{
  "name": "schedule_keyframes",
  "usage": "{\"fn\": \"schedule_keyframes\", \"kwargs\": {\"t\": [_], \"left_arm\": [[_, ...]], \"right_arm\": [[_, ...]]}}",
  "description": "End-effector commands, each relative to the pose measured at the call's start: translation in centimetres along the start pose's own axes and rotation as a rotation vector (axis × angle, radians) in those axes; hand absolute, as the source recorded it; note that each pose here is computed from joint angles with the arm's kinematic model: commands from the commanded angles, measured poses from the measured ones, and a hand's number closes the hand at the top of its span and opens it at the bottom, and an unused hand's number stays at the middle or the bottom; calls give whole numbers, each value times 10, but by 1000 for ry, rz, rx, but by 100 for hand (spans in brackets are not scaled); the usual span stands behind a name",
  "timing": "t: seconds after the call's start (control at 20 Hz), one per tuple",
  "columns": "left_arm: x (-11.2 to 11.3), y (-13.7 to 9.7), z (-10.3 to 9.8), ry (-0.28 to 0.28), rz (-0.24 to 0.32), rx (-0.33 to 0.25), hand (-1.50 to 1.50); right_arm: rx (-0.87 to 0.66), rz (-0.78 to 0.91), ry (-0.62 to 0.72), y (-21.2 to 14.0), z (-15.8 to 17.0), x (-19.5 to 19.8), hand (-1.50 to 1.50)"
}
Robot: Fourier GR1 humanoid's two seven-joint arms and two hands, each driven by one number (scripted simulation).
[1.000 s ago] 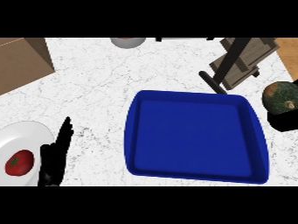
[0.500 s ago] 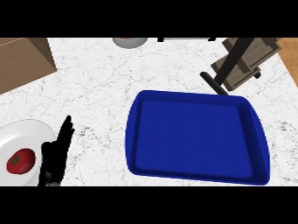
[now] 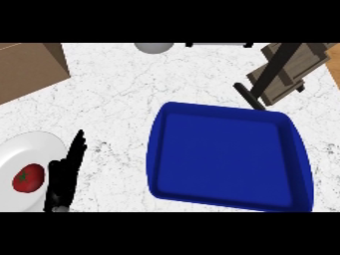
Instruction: Pick the squash from the tray and place it in the tiered basket
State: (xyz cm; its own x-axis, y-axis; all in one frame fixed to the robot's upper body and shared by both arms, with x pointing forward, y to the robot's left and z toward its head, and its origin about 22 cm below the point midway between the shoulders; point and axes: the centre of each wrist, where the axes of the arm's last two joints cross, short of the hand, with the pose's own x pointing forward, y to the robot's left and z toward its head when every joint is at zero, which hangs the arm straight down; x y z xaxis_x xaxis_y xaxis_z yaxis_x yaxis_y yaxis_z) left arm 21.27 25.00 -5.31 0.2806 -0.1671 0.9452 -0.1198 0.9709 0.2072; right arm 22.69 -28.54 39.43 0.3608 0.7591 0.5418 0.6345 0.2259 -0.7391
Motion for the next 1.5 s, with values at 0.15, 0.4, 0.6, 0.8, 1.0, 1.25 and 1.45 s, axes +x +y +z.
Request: {"fn": "schedule_keyframes", "kwargs": {"t": [0.15, 0.4, 0.6, 0.8, 1.0, 1.25, 1.45], "left_arm": [[2, -13, -2, -2, 12, -16, 0], [4, -6, -8, -4, 15, -29, 0], [-3, -13, -10, -27, 16, -5, 0], [-4, -17, -6, -11, 11, -15, 0], [9, -13, -8, -4, 5, -35, 0], [11, -9, -20, -27, 10, -25, 0], [18, -4, 3, -31, 11, -16, 0]], "right_arm": [[21, 98, 258, -20, -42, 30, 150], [38, 97, 286, 6, -63, 43, 150], [84, 76, 269, 13, -93, 50, 150], [132, 94, 244, 49, -110, 54, 150], [183, 114, 234, 67, -123, 52, 150], [167, 170, 295, 96, -133, 63, 150], [187, 122, 315, 117, -140, 40, 150]]}}
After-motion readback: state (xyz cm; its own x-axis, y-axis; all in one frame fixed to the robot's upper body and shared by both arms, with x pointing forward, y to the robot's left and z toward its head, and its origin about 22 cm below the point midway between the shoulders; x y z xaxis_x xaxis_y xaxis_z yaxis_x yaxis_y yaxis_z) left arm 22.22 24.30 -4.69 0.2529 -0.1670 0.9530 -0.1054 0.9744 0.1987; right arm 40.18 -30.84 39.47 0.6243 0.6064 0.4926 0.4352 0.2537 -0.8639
